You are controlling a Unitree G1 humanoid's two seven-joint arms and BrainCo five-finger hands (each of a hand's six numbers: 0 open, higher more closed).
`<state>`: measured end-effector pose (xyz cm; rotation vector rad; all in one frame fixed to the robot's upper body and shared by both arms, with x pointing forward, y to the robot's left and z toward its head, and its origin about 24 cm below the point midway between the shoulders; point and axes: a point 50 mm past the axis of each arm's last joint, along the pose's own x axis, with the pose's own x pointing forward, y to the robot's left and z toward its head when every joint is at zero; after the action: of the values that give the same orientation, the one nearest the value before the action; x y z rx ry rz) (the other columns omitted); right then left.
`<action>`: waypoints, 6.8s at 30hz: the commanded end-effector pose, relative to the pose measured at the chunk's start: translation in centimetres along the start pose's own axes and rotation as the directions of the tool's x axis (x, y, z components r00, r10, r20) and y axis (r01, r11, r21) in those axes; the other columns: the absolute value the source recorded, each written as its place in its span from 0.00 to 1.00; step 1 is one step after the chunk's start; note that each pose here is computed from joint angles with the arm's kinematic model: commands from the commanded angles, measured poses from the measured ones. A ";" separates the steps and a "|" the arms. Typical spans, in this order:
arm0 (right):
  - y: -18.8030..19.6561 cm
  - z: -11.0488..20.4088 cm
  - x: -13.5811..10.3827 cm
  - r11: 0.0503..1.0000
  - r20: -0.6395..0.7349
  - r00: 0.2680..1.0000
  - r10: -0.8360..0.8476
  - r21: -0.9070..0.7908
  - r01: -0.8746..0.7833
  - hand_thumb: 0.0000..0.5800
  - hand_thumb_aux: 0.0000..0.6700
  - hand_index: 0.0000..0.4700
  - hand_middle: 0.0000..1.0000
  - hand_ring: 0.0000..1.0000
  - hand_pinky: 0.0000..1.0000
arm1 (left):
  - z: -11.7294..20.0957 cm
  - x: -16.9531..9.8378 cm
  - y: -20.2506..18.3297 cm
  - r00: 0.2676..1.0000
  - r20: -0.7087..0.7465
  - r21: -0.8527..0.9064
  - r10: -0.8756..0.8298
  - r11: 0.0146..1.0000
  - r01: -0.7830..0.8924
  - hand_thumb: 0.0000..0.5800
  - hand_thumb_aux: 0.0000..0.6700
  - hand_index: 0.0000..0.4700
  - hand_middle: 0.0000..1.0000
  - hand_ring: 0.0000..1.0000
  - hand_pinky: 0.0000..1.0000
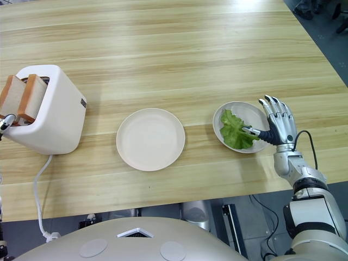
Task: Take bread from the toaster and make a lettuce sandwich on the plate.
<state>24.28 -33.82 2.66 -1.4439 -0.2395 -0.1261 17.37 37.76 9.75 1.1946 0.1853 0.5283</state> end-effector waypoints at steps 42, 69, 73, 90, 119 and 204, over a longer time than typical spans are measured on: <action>1.9 0.7 -0.9 0.998 -0.022 0.998 0.064 0.012 -0.063 0.00 0.00 0.00 0.00 0.00 0.00 | 7.1 2.6 4.2 0.909 0.188 -0.281 0.373 0.907 -0.314 1.00 1.00 0.98 1.00 1.00 1.00; 3.1 0.2 -1.2 0.932 0.022 0.945 0.328 -0.171 -0.319 0.28 0.15 0.15 0.00 0.00 0.00 | 22.6 -2.6 -2.8 0.709 0.698 -0.534 -0.096 0.590 0.605 1.00 1.00 0.98 1.00 1.00 1.00; 3.1 0.2 -1.4 0.933 0.024 0.945 0.326 -0.172 -0.317 0.86 0.63 0.62 0.00 0.00 0.00 | 22.2 -3.8 -5.6 0.715 0.666 -0.541 -0.212 0.523 0.659 1.00 1.00 0.98 1.00 1.00 1.00; 2.4 1.0 -0.3 0.967 0.081 0.968 0.236 -0.120 -0.225 1.00 1.00 0.98 0.00 0.00 0.00 | 19.9 -7.6 -15.9 0.695 0.488 -0.663 -0.528 0.294 0.688 1.00 1.00 0.98 1.00 1.00 1.00; -3.1 11.4 6.5 0.984 0.506 0.853 -0.131 0.171 0.049 1.00 1.00 0.98 1.00 1.00 1.00 | 22.8 -4.9 -10.9 0.782 0.589 -0.339 -0.204 0.816 0.468 0.00 0.00 0.00 1.00 1.00 1.00; 2.0 24.6 9.7 0.899 0.761 0.640 0.111 0.197 -0.391 0.00 0.00 0.00 0.22 0.22 0.22 | 10.9 0.1 -3.6 0.977 0.211 0.114 0.039 0.991 -0.064 1.00 1.00 0.98 0.00 0.00 0.00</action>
<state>32.14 -8.27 5.76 -1.1005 -0.6948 0.7523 22.71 28.19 11.24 1.3555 -0.0113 0.4699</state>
